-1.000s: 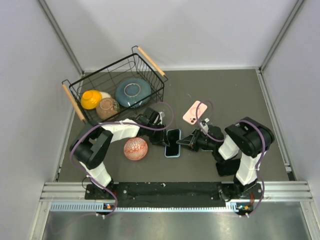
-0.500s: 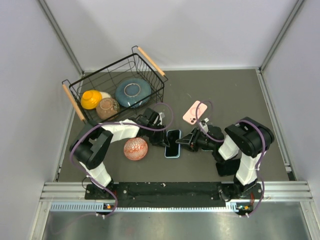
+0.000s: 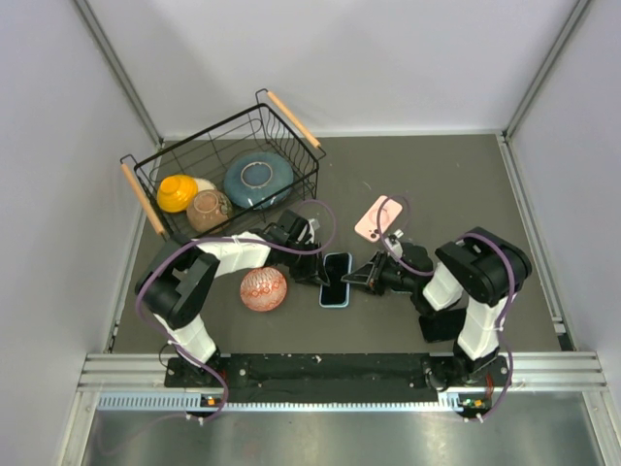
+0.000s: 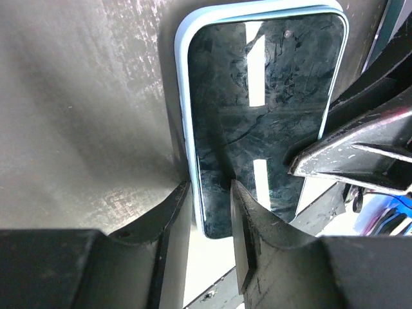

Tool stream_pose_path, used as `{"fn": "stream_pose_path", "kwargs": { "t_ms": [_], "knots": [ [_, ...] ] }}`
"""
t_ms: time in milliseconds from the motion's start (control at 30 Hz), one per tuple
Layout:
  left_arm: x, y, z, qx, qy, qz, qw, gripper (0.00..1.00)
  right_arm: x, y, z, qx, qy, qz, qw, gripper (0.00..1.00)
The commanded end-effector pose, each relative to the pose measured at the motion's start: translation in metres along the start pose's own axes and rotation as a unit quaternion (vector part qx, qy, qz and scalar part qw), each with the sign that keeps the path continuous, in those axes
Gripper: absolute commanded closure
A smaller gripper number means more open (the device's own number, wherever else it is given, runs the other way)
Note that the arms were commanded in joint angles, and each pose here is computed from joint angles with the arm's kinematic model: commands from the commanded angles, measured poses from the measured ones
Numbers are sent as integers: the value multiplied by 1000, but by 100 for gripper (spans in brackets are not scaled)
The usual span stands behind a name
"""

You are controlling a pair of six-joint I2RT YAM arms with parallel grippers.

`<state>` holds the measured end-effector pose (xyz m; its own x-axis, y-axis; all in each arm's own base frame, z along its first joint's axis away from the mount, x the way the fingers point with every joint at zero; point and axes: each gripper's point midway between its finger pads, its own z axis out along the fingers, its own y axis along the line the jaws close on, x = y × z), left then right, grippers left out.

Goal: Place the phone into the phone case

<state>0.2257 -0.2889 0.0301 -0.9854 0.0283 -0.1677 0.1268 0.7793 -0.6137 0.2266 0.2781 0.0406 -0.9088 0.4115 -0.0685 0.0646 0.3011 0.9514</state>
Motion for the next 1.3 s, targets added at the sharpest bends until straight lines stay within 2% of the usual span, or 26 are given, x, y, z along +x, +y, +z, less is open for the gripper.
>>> {"fn": "stream_pose_path", "kwargs": {
  "t_ms": [0, 200, 300, 333, 433, 567, 733, 967, 1067, 1100, 1133, 1200, 1233, 1267],
  "knots": [
    [1, -23, -6, 42, 3, 11, 999, 65, -5, 36, 5, -48, -4, -64, 997, 99],
    [-8, -40, -27, 51, -15, 31, 998, 62, -9, 52, 1, -34, -4, -97, 995, 100],
    [-16, -51, -49, 55, -34, 45, 997, 54, -16, 70, -9, -52, -19, -114, 992, 100],
    [-20, -57, -62, 61, -47, 52, 996, 44, -16, 74, -12, -55, -20, -115, 992, 100],
    [-24, -68, -87, 75, -74, 69, 992, 28, -21, 96, -28, -87, -36, -131, 987, 100],
    [-27, -83, -114, 101, -106, 91, 985, 26, -18, 129, -44, -131, -38, -160, 978, 100],
    [-15, -106, -132, 179, -95, 96, 975, 26, -10, 173, -68, -192, -45, -200, 960, 100],
    [-6, -138, -152, 289, -102, 115, 945, 30, 4, 196, -83, -243, -27, -212, 946, 100],
    [-5, -151, -165, 332, -118, 127, 927, 39, 8, 197, -84, -257, -18, -211, 943, 100],
    [-2, -151, -165, 339, -113, 116, 927, 42, 8, 197, -85, -262, -17, -212, 941, 99],
    [-3, -156, -169, 353, -121, 126, 919, 50, 9, 197, -85, -264, -16, -214, 940, 98],
    [-1, -157, -168, 360, -114, 120, 918, 60, 10, 195, -85, -267, -15, -211, 940, 92],
    [-2, -158, -168, 361, -113, 120, 918, 72, 10, 195, -85, -265, -14, -209, 941, 89],
    [-2, -157, -167, 360, -111, 118, 919, 77, 12, 194, -85, -264, -11, -212, 941, 87]
  ]
}}
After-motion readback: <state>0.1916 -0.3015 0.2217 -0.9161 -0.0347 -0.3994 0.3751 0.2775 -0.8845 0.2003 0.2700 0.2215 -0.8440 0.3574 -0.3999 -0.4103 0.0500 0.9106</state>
